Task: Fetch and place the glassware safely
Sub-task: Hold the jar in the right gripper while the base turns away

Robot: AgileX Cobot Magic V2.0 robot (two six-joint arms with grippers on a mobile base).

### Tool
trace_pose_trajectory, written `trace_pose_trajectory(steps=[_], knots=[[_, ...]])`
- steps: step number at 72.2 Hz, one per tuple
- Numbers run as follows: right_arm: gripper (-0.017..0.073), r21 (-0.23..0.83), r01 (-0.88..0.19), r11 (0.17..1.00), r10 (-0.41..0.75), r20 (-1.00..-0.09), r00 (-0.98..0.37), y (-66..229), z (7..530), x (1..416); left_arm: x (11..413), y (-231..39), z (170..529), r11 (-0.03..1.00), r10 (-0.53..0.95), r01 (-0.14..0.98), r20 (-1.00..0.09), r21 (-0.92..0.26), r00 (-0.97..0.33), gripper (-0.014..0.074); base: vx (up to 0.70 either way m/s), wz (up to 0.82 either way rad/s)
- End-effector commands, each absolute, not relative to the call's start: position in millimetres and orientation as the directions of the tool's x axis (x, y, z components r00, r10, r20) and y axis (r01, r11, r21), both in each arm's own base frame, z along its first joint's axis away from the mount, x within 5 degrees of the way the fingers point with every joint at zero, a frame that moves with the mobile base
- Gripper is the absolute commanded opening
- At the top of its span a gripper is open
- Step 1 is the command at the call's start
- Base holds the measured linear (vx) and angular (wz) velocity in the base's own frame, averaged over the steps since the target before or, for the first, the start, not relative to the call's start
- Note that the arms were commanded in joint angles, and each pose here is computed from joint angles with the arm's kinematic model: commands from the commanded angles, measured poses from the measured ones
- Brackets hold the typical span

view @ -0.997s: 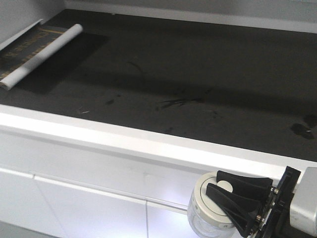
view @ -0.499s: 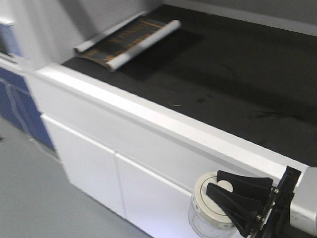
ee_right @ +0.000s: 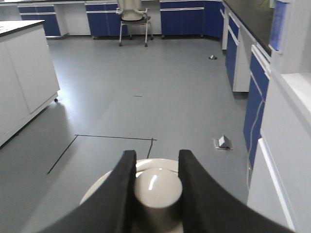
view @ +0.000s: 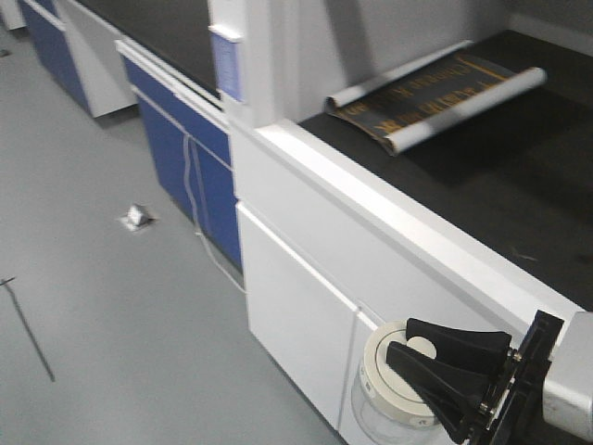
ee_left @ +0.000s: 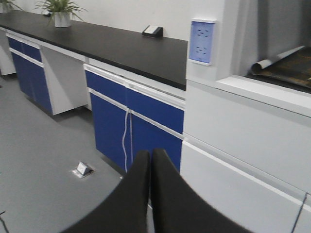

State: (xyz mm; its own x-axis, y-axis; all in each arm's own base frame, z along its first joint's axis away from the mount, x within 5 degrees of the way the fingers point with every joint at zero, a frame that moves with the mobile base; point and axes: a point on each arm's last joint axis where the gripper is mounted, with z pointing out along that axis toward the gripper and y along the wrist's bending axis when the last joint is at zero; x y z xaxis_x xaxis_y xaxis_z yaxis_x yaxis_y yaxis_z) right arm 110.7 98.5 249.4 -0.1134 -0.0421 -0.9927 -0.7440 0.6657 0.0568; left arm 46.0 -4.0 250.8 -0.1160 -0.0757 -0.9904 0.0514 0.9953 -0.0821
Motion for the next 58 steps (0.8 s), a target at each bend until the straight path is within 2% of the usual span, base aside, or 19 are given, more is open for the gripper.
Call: trace_pose_trajectory(steps=[1,58], knots=[[-0.0001,0.061,-0.775,0.629,0.037,-0.998,-0.049,102.6,267.0,110.3,46.3,-3.9,264.1,0.994,-0.095,0.057,-0.995,-0.097,-0.035,-0.0007,0.13,0.48],[-0.0001,0.061,-0.775,0.629,0.037,-0.998,-0.049,102.6,267.0,110.3,46.3,-3.9,264.1,0.994,-0.095,0.057,-0.995,-0.097,-0.035,-0.0007,0.1,0.49]])
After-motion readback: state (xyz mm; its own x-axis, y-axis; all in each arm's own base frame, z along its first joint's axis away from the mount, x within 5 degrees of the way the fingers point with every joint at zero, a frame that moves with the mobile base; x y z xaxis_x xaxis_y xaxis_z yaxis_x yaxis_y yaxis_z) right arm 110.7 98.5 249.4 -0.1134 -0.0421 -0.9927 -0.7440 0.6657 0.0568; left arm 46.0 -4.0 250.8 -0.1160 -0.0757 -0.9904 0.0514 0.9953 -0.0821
